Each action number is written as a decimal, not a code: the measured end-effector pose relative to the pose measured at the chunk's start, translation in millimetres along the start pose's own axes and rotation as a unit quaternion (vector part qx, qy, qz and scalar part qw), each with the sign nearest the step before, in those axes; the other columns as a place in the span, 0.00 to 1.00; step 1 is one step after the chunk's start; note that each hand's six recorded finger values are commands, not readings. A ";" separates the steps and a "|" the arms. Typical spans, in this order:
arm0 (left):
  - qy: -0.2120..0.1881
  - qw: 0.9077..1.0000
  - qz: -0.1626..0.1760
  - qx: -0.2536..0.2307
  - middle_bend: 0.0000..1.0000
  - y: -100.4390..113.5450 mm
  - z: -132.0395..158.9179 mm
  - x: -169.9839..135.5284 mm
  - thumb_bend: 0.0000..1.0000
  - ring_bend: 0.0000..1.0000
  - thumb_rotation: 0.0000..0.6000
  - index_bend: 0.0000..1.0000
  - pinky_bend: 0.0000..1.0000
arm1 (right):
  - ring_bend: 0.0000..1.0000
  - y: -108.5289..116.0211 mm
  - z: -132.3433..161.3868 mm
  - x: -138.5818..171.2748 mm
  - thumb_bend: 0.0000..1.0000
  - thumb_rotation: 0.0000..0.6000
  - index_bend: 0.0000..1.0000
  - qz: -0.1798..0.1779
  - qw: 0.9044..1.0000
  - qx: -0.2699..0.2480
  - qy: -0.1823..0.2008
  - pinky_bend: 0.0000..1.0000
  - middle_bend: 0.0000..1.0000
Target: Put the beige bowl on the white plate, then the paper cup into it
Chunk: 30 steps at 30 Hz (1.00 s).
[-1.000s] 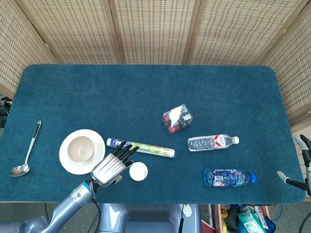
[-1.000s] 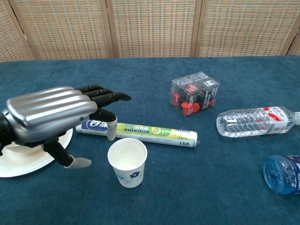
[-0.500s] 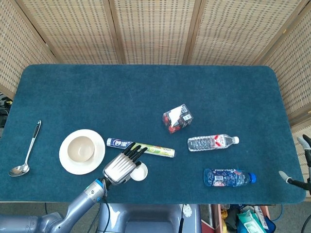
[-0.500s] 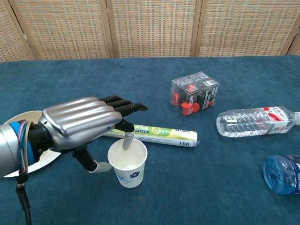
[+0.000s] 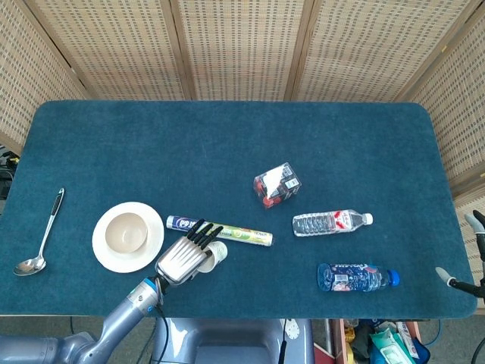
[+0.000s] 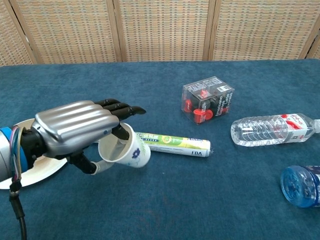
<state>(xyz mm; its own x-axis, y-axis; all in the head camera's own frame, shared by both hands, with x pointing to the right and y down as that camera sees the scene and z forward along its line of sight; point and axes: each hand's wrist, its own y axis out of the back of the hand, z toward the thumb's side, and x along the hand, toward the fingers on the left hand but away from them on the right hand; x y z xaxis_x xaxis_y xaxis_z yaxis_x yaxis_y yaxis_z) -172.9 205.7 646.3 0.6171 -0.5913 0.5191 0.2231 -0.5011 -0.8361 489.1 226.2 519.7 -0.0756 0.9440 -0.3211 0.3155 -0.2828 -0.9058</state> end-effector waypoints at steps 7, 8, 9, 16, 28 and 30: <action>0.039 0.999 0.009 -0.004 0.00 15.0 -41.9 -12.7 0.49 0.00 1.00 0.68 0.02 | 0.00 -0.3 0.2 0.0 0.14 1.00 0.01 0.000 1.000 0.001 -0.001 0.00 0.00; 0.045 0.999 0.009 -0.002 0.00 17.9 -48.6 -15.1 0.49 0.00 1.00 0.68 0.02 | 0.00 -0.4 0.3 -0.1 0.14 1.00 0.01 0.001 1.000 0.002 -0.001 0.00 0.00; 0.053 0.999 0.010 0.000 0.00 22.5 -58.3 -18.5 0.49 0.00 1.00 0.68 0.02 | 0.00 -0.7 0.5 -0.2 0.14 1.00 0.01 0.001 1.000 0.002 0.000 0.00 0.00; 0.102 0.994 0.021 0.007 0.00 52.5 -109.2 -42.4 0.49 0.00 1.00 0.68 0.02 | 0.00 -2.2 2.8 -0.3 0.14 1.00 0.01 0.002 1.000 0.005 0.002 0.00 0.00; 0.167 0.985 -0.019 -0.036 0.00 29.5 -159.7 -86.4 0.49 0.00 1.00 0.68 0.01 | 0.00 -3.7 5.0 0.3 0.14 1.00 0.01 0.004 1.000 0.008 0.004 0.00 0.00; 0.177 0.983 -0.039 -0.042 0.00 18.2 -167.9 -94.8 0.49 0.00 1.00 0.68 0.01 | 0.00 -4.1 5.5 0.2 0.14 1.00 0.01 0.004 1.000 0.009 0.004 0.00 0.00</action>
<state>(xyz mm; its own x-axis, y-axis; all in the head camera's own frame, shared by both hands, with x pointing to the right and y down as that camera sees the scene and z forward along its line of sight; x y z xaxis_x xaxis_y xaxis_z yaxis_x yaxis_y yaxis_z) -354.1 146.6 611.7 0.2965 -0.7249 0.6218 0.1871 -0.5944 -0.7821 482.7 226.6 521.8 -0.0646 0.9429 -0.3267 0.2989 -0.2941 -0.9078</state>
